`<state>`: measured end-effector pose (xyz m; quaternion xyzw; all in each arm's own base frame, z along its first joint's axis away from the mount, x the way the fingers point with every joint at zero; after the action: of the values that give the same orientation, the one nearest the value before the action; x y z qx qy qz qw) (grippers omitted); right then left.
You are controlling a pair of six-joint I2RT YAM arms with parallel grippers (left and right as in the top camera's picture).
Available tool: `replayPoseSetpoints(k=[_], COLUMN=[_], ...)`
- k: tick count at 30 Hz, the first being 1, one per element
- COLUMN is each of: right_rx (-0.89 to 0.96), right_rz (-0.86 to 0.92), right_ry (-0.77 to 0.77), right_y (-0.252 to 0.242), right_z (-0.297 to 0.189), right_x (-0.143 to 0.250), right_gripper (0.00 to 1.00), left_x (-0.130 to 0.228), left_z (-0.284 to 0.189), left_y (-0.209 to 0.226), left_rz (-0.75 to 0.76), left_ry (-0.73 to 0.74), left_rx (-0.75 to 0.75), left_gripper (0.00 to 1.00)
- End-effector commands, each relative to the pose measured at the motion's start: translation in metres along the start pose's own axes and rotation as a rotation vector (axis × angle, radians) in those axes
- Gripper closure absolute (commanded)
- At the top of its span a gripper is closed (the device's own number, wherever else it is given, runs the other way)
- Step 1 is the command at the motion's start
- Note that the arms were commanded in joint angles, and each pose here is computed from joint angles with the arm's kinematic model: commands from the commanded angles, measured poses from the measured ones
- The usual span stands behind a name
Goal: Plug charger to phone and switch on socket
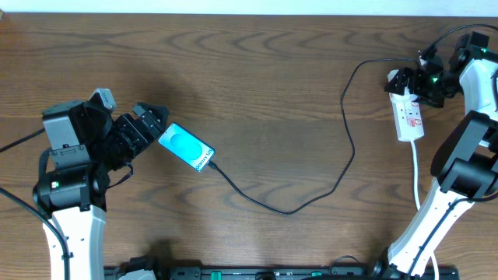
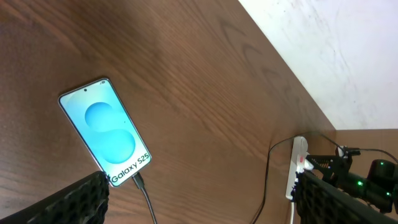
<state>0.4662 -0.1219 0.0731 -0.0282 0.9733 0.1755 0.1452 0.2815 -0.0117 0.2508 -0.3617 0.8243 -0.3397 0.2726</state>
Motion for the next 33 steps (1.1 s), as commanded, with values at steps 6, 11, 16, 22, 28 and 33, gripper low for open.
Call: replayPoseSetpoints(k=[6,11,16,22,28,33], right_rx=[0.002,0.0,-0.005,-0.036,-0.043,-0.047], right_rz=[0.045,0.045,0.043,0.044,0.055,0.052], right_ry=[0.055,0.056,0.051,0.038,0.04,0.046], right_y=[0.004,0.005,0.006,0.01,0.015,0.021], right_z=[0.005,0.005,0.005,0.005,0.007,0.01], right_x=[0.006,0.006,0.005,0.003,0.002,0.0], right_gripper=[0.01,0.01,0.01,0.01,0.01,0.01], left_x=[0.0,0.001,0.001,0.001,0.001,0.002], left_z=[0.0,0.0,0.0,0.0,0.0,0.0], left_y=[-0.001,0.0,0.0,0.0,0.001,0.002], left_rz=[0.015,0.013,0.012,0.012,0.011,0.007], left_ry=[0.007,0.009,0.009,0.009,0.012,0.015], left_rx=[0.004,0.001,0.001,0.001,-0.001,-0.006], left_gripper=[0.05,0.05,0.05,0.05,0.05,0.05])
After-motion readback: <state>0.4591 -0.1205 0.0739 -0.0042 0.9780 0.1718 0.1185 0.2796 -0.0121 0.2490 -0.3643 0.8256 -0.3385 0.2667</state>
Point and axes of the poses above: each gripper's point midway between its finger pads, its own z axis out along the fingers, its own y axis along the line the jaws close on, x = y × z, the point moved 3 cm from there along -z, back along the fingers, and after that the axes turned 14 degrees about -z, right-handed, at the moved point
